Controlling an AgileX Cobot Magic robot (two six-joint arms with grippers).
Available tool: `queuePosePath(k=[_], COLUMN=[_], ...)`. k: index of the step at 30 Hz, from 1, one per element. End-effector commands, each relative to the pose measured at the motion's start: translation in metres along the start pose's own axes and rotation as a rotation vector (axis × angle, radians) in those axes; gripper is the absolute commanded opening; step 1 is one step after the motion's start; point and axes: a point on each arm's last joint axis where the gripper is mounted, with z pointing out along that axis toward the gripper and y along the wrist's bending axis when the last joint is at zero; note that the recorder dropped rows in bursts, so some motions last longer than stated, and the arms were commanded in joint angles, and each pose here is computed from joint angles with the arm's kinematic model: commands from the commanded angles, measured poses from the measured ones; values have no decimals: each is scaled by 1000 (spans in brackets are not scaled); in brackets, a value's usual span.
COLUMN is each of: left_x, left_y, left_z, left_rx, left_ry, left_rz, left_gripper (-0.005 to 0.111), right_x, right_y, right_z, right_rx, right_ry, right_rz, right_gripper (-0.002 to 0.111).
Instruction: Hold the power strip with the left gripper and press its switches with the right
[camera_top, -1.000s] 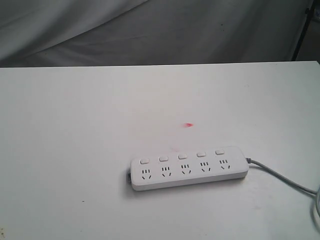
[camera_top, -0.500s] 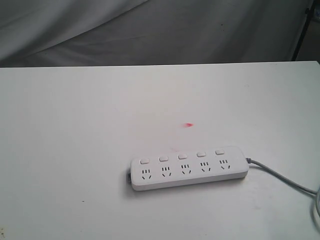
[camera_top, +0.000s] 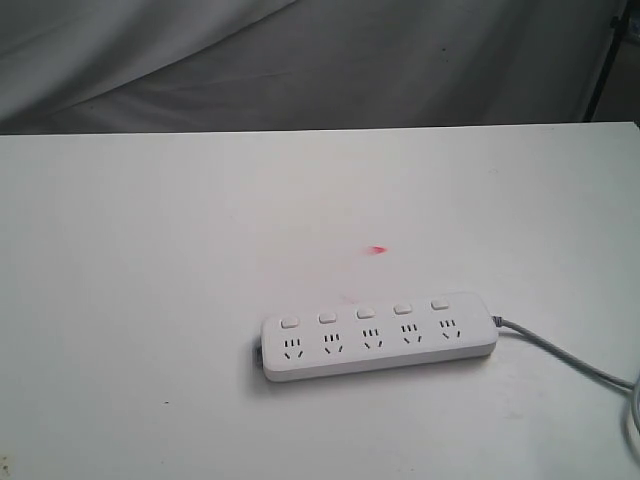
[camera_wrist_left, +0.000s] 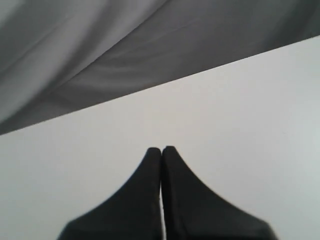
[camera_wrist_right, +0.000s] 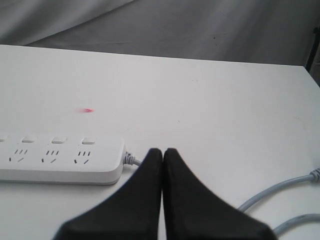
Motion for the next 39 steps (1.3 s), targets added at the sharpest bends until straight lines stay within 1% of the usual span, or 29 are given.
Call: queuePosePath(k=[1, 6, 10, 15, 27, 29, 33, 39], left_x=[-6, 1, 13, 19, 19, 19, 12, 16], left_y=[-10, -27, -32, -34, -34, -36, -38, -37], left_z=[-4, -9, -8, -8, -8, -9, -10, -5], left_rx=[175, 347, 375, 405, 407, 429, 448, 451], left_ry=[-100, -156, -128, -84, -80, -90, -154, -135], left_rz=[146, 298, 281, 354, 348, 343, 275, 258], left_gripper=[0, 0, 0, 0, 0, 0, 0, 0], right_x=[1, 1, 1, 1, 1, 1, 1, 1], right_y=[0, 0, 0, 0, 0, 0, 0, 0], right_z=[0, 0, 0, 0, 0, 0, 0, 0], right_rx=[4, 4, 4, 4, 4, 4, 4, 4], right_ry=[-5, -5, -5, -5, -5, -5, -5, -5], right_rz=[-8, -8, -8, -8, -8, -8, -8, -8], right_gripper=[0, 0, 0, 0, 0, 0, 0, 0])
